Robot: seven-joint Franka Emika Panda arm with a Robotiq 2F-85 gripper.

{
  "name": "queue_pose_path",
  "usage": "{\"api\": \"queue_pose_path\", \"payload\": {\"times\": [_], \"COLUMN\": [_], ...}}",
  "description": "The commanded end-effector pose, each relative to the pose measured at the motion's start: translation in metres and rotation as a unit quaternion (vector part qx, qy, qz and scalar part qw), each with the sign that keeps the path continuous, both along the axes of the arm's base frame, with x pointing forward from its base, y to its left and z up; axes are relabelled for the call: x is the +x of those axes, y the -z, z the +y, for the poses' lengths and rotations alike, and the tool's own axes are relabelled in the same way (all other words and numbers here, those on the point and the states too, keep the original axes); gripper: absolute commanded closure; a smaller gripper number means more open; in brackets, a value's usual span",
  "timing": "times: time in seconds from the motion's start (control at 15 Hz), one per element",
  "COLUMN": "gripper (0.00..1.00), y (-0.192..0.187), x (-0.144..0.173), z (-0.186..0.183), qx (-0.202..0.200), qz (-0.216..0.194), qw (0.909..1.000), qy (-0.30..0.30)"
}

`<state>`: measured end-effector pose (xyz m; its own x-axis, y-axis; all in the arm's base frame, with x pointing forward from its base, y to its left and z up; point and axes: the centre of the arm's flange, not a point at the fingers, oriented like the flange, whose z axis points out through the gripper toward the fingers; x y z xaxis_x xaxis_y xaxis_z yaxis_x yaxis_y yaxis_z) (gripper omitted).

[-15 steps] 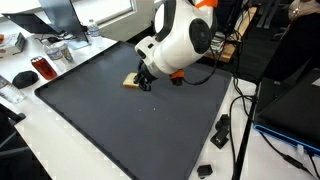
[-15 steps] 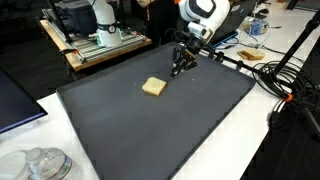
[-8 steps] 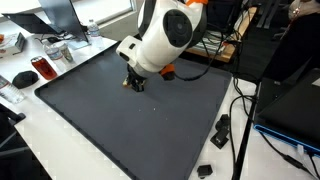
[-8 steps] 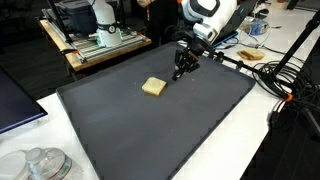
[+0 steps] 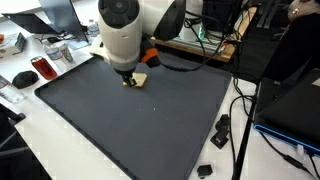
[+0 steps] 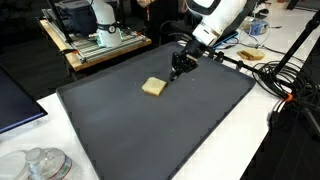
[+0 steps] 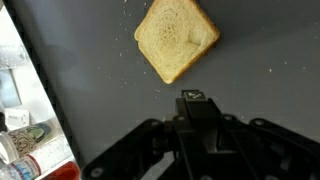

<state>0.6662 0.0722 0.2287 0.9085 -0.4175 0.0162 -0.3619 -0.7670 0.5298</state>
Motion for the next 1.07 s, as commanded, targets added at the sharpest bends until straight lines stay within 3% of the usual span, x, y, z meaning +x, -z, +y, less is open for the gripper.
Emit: {"api": "queue_pose_path", "payload": {"times": [0.0,0.4,1.0], "gripper": [0.95,0.95,0.95], "y": [0.0,0.006,0.018], "x": [0.025,0.039,0.037], "z": [-0.017,-0.055,-0.124], "qx": [0.05,0.148,0.299], "qz": [0.055,0.11,0.142], "qw": [0.9973,0.9827,0.9433], "qy": [-0.005,-0.022,-0.027]}}
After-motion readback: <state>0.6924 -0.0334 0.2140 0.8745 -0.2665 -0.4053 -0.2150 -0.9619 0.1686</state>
